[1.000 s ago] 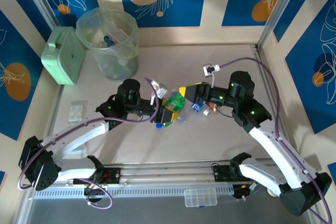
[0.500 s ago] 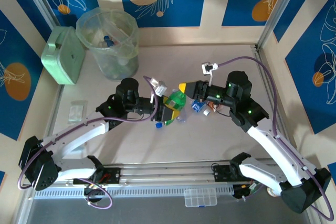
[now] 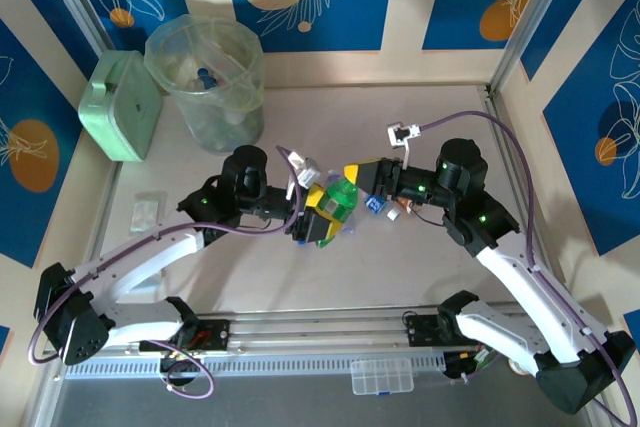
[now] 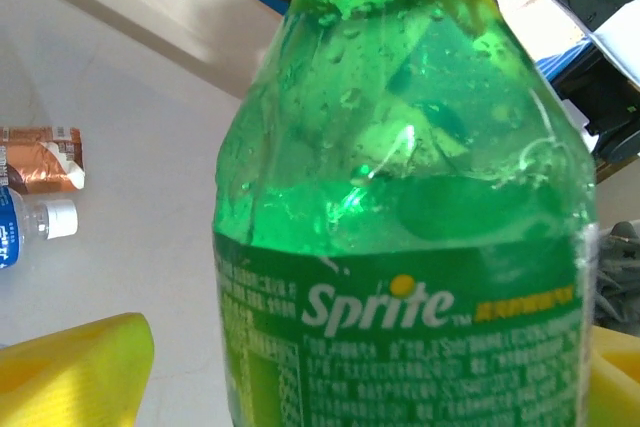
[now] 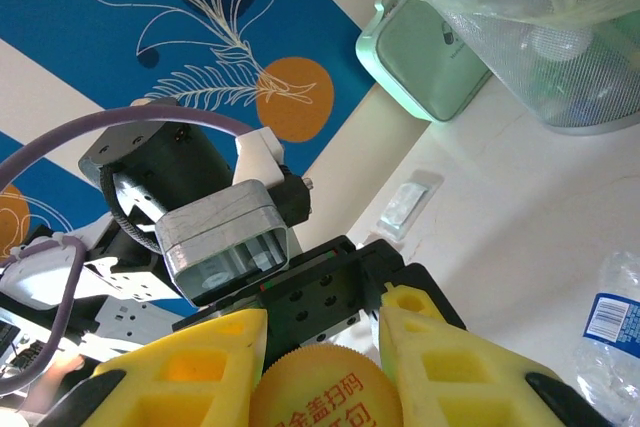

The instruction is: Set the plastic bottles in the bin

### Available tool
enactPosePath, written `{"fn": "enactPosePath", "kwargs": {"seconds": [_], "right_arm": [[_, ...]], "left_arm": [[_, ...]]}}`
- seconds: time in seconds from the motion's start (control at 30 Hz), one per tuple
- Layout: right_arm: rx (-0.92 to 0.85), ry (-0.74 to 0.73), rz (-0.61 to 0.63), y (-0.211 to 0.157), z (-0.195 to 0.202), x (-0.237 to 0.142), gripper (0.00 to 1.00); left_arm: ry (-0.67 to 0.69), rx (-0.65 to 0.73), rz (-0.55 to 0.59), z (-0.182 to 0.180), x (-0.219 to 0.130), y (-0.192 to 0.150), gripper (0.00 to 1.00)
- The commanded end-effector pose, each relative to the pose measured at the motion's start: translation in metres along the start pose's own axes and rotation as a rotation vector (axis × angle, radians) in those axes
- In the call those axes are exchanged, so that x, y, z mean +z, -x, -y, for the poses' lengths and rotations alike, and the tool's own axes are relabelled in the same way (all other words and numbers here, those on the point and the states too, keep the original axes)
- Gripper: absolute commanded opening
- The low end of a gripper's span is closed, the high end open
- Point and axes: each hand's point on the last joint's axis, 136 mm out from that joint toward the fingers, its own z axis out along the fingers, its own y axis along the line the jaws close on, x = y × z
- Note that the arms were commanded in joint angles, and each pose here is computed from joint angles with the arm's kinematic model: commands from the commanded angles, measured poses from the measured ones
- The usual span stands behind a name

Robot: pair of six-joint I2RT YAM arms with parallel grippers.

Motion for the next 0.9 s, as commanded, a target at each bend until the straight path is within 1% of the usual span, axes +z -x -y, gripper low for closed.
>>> {"fn": "enactPosePath", "kwargs": {"seconds": [0.0, 0.2, 0.47, 0.6, 0.73, 0.87], "right_arm": [[0.009, 0.021, -0.035, -0.009, -0.003, -0.005, 0.06], [0.013, 0.008, -0.049, -0.016, 0.002, -0.005, 0.06], [0.017, -0.006, -0.054, -0.019, 0.008, -0.004, 0.06], [0.015, -0.004, -0.054, -0.018, 0.008, -0.003, 0.05], [0.01, -0.004, -0.057, -0.019, 0.007, -0.003, 0.06], [0.014, -0.016, -0.063, -0.022, 0.012, -0.002, 0.06]], "left_arm": [[0.009, 0.056, -0.013, 0.01, -0.006, 0.005, 0.9], [-0.031, 0.025, -0.035, 0.013, -0.001, 0.007, 0.9], [-0.078, 0.016, -0.056, 0.019, 0.007, 0.007, 0.86], [-0.076, 0.015, -0.078, 0.017, 0.011, 0.005, 0.81], [-0.059, 0.013, -0.098, 0.013, 0.014, 0.004, 0.73], [-0.052, 0.022, -0.098, 0.013, 0.014, 0.006, 0.68]]}}
